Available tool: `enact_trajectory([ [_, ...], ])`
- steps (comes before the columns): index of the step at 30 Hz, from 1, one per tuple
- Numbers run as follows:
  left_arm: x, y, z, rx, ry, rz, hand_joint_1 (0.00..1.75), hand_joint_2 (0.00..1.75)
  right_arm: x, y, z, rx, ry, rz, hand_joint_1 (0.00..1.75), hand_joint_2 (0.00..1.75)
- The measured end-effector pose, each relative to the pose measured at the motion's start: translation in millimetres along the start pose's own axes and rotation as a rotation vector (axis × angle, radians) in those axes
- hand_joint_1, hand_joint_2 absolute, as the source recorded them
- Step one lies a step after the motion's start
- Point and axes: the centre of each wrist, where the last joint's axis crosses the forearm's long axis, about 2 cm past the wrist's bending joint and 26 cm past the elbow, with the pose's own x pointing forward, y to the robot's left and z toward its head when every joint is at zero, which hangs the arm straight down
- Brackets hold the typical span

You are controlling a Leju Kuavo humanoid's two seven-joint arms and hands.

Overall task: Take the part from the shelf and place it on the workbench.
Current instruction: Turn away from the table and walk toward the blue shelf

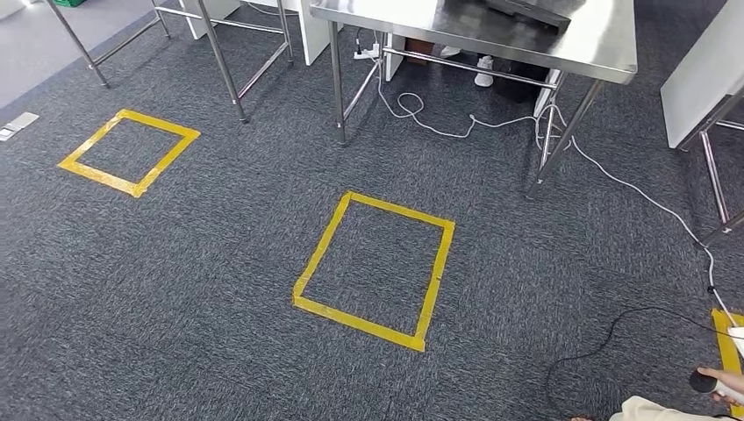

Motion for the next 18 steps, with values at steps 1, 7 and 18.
enact_trajectory([
  [1, -0.2, -0.2, 0.1, 0.0, 0.0, 0.0, 0.0, 0.0, 0.0, -0.5, -0.2, -0.001, 0.0, 0.0, 0.0, 0.0],
  [7, -0.3, 0.0, 0.1, 0.0, -0.002, -0.002, 0.0, 0.0, 0.7, -0.8, -0.4, -0.001, 0.001, -0.001, 0.0, 0.0],
  [18, -0.9, -1.1, 0.4, -0.002, -0.002, -0.002, 0.0, 0.0, 1.0, -0.5, -0.3, -0.002, 0.009, -0.006, 0.0, 0.0],
])
